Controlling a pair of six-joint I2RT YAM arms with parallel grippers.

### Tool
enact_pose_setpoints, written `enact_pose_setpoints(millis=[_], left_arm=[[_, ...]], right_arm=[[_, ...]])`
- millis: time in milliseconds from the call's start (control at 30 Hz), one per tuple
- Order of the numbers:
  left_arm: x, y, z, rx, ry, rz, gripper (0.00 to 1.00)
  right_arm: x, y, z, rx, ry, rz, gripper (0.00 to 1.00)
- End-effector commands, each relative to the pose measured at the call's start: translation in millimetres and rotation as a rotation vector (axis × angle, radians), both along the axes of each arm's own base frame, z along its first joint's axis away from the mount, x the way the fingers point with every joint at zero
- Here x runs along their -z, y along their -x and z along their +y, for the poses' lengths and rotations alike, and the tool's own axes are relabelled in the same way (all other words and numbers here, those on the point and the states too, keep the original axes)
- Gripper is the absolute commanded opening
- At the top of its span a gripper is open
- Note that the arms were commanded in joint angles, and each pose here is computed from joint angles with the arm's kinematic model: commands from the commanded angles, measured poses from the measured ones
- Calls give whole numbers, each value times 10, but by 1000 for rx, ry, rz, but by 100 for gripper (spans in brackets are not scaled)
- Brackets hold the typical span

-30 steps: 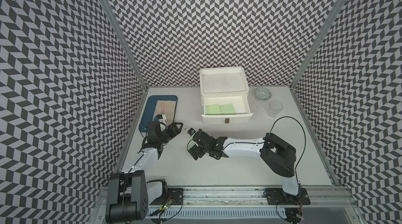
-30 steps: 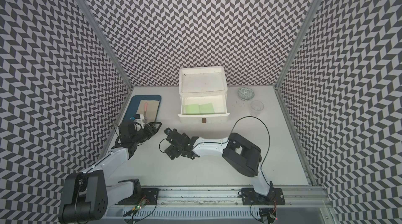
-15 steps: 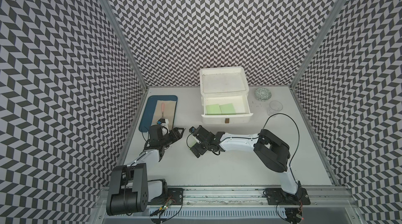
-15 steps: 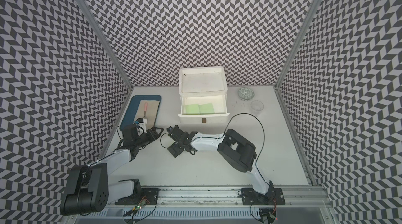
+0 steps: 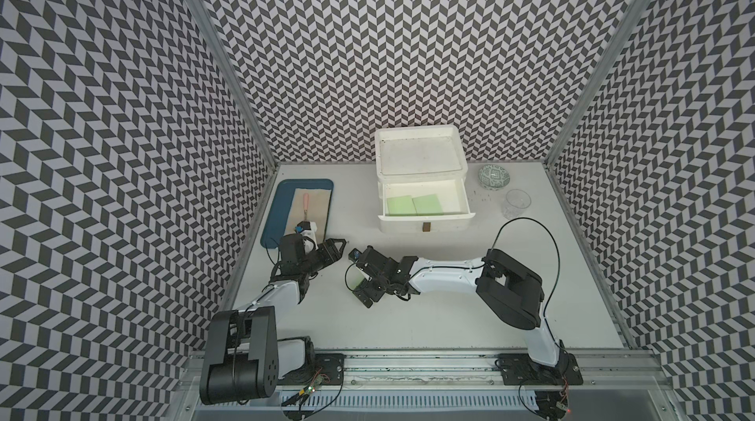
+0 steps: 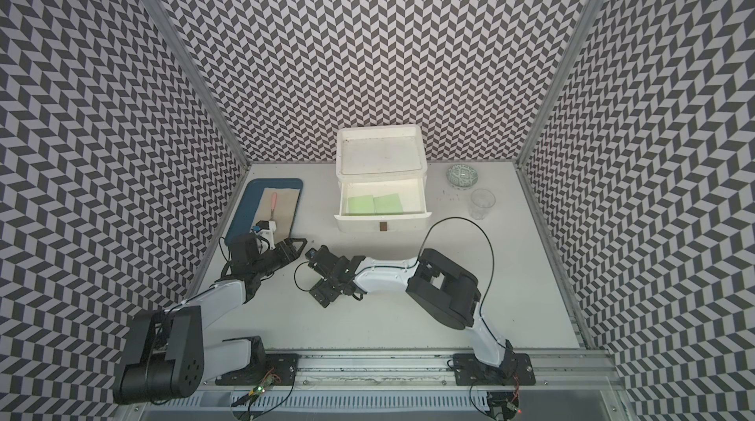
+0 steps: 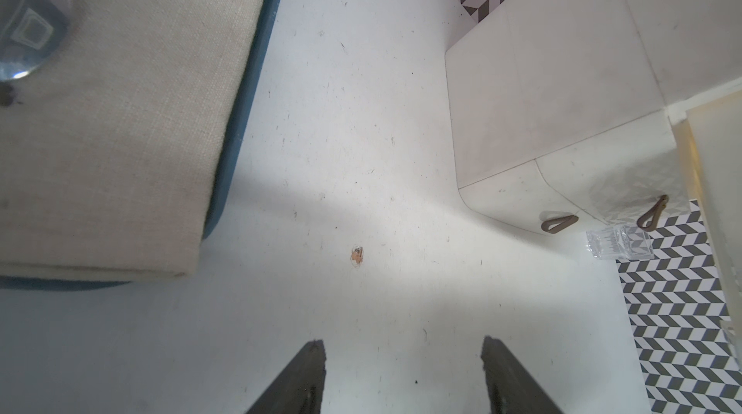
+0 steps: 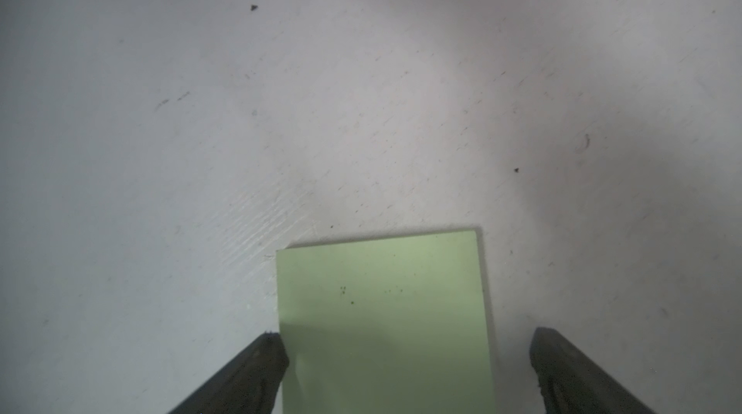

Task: Please put the sticky notes in the drawer by color
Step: Pick up the sticky notes from the center of the board.

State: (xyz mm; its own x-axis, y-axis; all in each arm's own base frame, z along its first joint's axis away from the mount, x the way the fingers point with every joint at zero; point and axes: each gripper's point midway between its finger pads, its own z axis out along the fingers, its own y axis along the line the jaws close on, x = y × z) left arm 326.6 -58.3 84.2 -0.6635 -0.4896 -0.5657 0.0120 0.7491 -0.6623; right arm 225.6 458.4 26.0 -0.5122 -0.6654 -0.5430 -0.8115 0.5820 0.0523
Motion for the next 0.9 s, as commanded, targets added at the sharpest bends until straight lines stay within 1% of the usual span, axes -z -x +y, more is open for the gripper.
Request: enact_pose_setpoints(millis=[0,133,333,467,533,700,767,867], left_arm=[[-33,11,-21,22,-1,-32,65],[-36,20,-37,30,2,-34,65],[-40,23,-45,32,2,-36,65],[-27,24,-56,37,4,-32,65],[-31,22,-57,38,3,-34,65],[-26,22,-50,35,0,-32,65],[-12,25,-46,33,-3,-27,65],[-14,25,-46,33,-3,-28,65]], right_arm=[[67,170,-74,-59,43,44,100],[61,172,-74,-65,52,32,100],[75,238,-88,-83,92,-37,100],[273,200,-189,-71,186,-75,100],[349,237,-214,-79,190,-58,100],[435,483,-152,-142,129,61,99],[513,569,-175,-160,135,104,98],[653,588,-291,-144,174,113,95]])
